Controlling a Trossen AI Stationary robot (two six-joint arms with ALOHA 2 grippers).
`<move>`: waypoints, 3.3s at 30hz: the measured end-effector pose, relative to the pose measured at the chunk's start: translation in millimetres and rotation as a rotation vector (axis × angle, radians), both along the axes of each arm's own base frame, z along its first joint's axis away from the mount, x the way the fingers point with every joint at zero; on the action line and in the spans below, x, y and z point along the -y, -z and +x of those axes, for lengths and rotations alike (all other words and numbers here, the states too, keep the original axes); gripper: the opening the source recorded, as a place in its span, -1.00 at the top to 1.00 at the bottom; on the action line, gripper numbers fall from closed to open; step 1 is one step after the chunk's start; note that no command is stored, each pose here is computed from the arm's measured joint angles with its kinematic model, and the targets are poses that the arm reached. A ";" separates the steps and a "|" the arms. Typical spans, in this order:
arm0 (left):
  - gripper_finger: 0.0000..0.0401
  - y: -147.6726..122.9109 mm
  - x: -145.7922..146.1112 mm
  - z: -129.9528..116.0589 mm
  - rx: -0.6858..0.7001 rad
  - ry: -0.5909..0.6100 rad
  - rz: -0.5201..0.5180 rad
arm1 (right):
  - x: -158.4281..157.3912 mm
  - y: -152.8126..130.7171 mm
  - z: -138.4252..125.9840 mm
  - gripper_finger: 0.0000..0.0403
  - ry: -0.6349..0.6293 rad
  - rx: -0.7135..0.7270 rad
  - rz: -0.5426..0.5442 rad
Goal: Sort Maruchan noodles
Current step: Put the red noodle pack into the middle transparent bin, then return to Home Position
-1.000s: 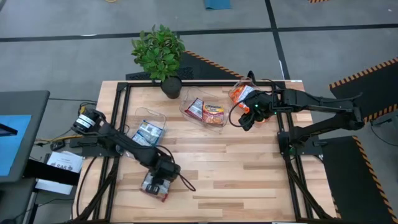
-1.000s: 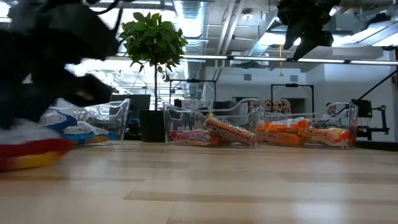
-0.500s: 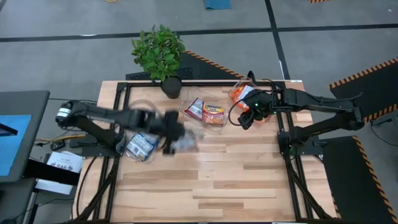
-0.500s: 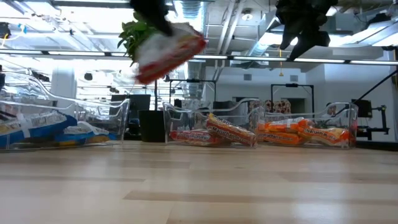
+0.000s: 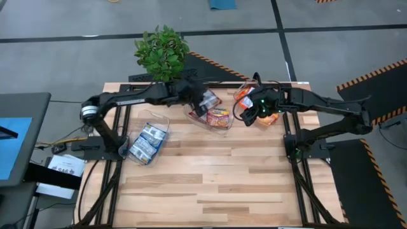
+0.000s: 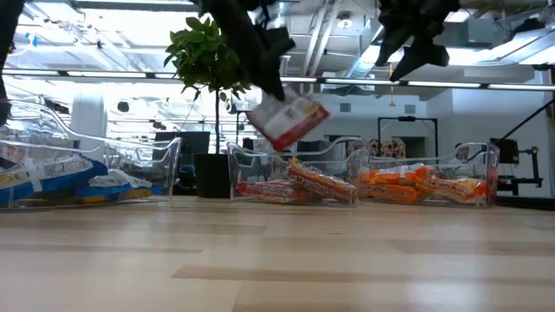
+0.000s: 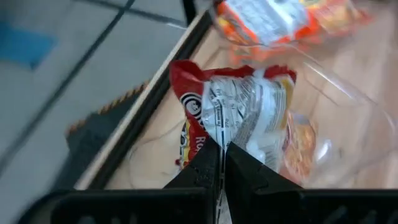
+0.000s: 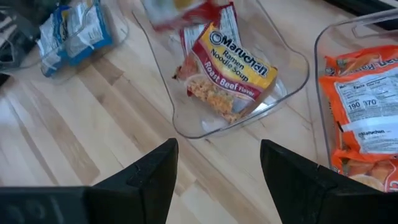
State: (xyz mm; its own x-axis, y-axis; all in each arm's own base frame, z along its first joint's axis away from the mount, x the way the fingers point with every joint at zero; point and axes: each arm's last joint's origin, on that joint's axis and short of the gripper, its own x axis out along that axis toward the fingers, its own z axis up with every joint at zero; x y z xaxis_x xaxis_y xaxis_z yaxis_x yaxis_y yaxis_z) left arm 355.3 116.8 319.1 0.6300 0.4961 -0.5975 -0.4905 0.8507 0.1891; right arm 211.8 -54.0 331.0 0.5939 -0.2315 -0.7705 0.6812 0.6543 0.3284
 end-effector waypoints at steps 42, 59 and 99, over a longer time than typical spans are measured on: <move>0.70 45.7 126.3 -184.9 0.960 0.283 -0.136 | -14.8 -33.3 -41.7 -0.19 -0.164 0.127 -0.215; 1.00 125.5 118.0 -246.5 1.046 0.261 -0.199 | -52.6 -18.3 -82.1 0.92 -0.217 0.218 0.017; 1.00 158.4 116.6 -249.6 0.691 0.199 -0.182 | -57.5 158.9 -127.2 0.86 -0.232 0.576 -0.003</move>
